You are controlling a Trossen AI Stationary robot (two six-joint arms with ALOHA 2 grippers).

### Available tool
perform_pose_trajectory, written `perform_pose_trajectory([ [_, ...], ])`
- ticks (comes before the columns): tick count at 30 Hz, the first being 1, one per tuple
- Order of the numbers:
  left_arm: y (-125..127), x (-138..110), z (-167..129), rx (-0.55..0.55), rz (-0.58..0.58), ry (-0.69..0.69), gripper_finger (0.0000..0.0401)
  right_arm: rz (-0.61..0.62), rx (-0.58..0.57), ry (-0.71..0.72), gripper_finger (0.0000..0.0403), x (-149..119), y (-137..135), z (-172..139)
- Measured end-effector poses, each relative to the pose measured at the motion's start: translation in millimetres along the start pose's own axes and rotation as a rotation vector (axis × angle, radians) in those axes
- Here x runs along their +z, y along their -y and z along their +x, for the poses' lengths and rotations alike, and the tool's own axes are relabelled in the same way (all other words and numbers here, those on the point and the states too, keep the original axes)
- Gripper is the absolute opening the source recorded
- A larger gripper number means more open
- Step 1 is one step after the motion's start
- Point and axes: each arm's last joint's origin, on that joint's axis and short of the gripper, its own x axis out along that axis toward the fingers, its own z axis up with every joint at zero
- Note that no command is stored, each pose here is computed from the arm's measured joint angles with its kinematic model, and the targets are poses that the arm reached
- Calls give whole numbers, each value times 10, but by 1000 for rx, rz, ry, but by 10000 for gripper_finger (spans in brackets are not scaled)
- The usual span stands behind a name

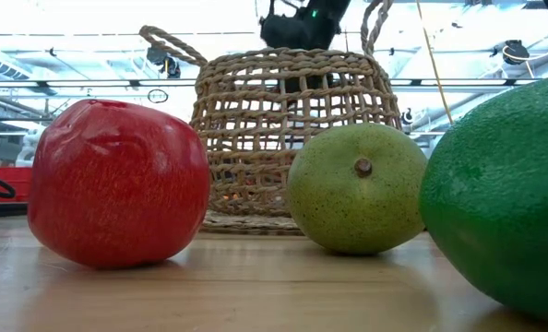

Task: Build produce basket
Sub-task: Put the top orange apple into the basket

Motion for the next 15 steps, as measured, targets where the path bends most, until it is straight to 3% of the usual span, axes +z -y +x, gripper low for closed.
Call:
perform_pose_trajectory([
  [9, 0, -5, 0, 0, 4, -5, 19, -167, 160, 317, 148, -151, -403, -1104],
  [15, 0, -6, 0, 0, -2, -6, 19, -218, 91, 495, 148, -559, -646, -1848],
])
